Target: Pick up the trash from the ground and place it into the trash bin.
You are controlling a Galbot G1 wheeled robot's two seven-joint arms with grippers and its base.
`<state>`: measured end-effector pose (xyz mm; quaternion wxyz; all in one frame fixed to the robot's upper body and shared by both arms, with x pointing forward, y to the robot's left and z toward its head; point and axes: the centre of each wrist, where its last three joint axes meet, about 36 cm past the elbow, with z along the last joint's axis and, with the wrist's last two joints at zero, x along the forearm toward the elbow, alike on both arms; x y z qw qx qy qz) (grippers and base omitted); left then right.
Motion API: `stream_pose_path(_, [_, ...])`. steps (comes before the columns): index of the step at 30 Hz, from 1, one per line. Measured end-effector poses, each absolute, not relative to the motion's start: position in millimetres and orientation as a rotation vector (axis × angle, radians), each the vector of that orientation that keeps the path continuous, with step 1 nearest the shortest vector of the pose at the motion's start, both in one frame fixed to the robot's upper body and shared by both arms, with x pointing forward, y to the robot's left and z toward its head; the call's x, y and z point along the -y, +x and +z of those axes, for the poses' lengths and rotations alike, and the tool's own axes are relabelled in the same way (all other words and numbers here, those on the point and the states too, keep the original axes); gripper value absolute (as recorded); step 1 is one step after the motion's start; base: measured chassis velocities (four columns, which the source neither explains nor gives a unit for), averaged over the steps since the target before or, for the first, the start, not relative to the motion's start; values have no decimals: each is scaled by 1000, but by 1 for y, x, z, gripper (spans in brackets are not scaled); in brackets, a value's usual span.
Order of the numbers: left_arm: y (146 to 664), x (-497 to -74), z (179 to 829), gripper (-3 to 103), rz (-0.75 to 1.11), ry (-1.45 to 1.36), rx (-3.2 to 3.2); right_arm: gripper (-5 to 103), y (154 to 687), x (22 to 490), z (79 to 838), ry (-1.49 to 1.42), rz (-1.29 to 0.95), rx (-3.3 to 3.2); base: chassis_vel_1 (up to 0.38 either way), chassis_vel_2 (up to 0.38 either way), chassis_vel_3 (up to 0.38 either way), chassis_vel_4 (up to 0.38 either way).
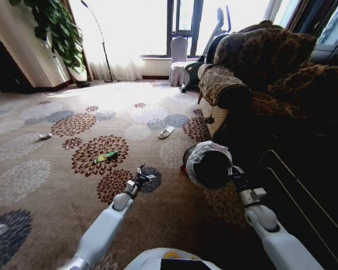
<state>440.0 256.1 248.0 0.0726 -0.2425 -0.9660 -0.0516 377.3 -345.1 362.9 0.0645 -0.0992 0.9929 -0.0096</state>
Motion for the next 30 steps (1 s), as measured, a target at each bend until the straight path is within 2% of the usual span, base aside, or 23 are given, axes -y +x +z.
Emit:
stream_pose_path(4, [439,-251,228,100,-180,-746,2846,0,375,338,360,-324,-24,-2994,-43,-18,40,4])
stream_pose_path(15, [483,-236,201,100,-247,-824,2794,0,367,335,363,-356,-36,-2990,38,10,-20,1])
stream_pose_path(30, [483,-207,187,100,-224,-931,2731,0,381,336,371,-395,-48,-2942,-57,56,59,-49])
